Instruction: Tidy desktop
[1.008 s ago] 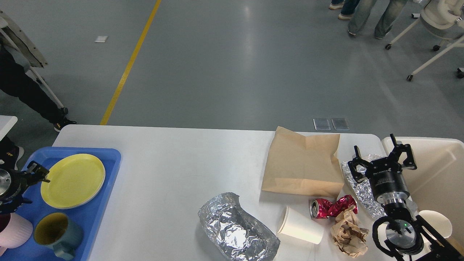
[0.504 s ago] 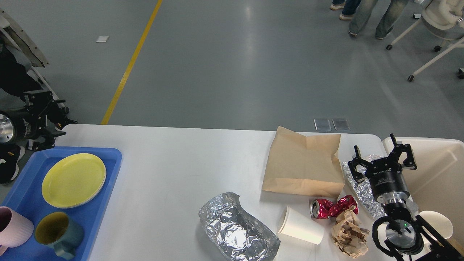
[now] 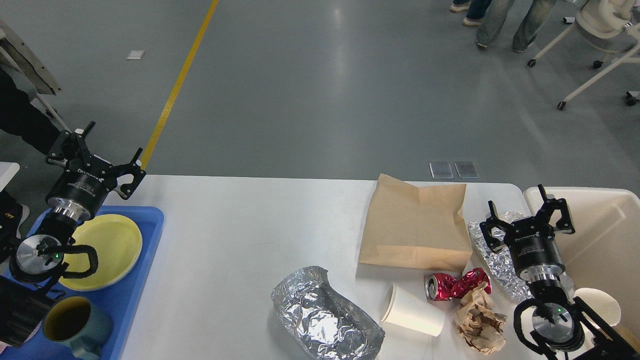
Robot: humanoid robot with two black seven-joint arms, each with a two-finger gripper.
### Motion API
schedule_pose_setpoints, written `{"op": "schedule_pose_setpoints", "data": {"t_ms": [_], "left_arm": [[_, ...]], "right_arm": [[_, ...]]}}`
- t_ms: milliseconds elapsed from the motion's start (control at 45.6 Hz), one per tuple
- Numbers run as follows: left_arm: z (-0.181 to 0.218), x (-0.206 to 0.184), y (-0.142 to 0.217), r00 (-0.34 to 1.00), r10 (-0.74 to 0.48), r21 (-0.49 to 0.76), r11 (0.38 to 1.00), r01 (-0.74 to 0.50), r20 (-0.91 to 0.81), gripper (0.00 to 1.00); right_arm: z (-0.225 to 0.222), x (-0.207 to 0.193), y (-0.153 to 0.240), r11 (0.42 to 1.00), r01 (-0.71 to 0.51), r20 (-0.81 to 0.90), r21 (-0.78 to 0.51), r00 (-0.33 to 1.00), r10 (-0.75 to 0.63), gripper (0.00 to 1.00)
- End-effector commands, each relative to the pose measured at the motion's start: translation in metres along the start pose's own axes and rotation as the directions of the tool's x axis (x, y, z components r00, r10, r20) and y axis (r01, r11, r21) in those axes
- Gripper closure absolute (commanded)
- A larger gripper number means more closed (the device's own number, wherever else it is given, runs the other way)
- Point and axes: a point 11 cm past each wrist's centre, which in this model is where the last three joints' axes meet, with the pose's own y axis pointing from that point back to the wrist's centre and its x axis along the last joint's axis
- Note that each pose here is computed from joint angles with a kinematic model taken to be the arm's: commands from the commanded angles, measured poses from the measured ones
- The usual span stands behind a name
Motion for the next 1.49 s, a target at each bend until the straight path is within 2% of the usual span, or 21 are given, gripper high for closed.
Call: {"op": "schedule_pose_setpoints", "data": {"t_ms": [0, 110, 504, 833, 1008, 1228, 1359, 1469], "left_arm": [[-0.028, -0.013, 0.029, 1.0, -0.013, -0.045, 0.999, 0.012, -0.028, 0.04], [-0.049, -0.011, 0.038, 1.0, -0.002, -0.083, 0.997, -0.001, -0.031, 0.04], [-0.063, -0.005, 0.042, 0.992, 0.019, -0.136, 0.99, -0.036, -0.126, 0.04], [-0.054, -0.007, 0.037, 0.99, 0.01, -0.162, 0.986, -0.034, -0.143, 0.04], [-0.041, -0.009, 0.032, 0.977, 0.0, -0.215, 0.975, -0.048, -0.215, 0.04], [-0.072, 0.01, 0.044, 0.974, 0.041, -0.15, 0.986, -0.076, -0.223, 0.03], [-0.084, 0.013, 0.053, 0.978, -0.017, -0.115, 0.993, -0.007, -0.208, 0.03], [-0.083, 0.018, 0.055, 0.975, -0.026, -0.128, 0.992, -0.002, -0.219, 0.03]], "right_arm": [[0.0, 0.0, 0.0, 1.0, 0.0, 0.0, 0.0, 1.0, 0.0, 0.0], [0.0, 0.0, 0.0, 1.0, 0.0, 0.0, 0.0, 1.0, 0.0, 0.0], [0.0, 0.0, 0.0, 1.0, 0.0, 0.0, 0.0, 1.0, 0.0, 0.0], [0.0, 0.0, 0.0, 1.0, 0.0, 0.0, 0.0, 1.0, 0.0, 0.0], [0.0, 0.0, 0.0, 1.0, 0.0, 0.0, 0.0, 1.0, 0.0, 0.0], [0.0, 0.0, 0.0, 1.0, 0.0, 0.0, -0.001, 1.0, 0.0, 0.0], [0.0, 0.0, 0.0, 1.0, 0.0, 0.0, 0.0, 1.0, 0.0, 0.0], [0.0, 0.0, 0.0, 1.0, 0.0, 0.0, 0.0, 1.0, 0.0, 0.0]]}}
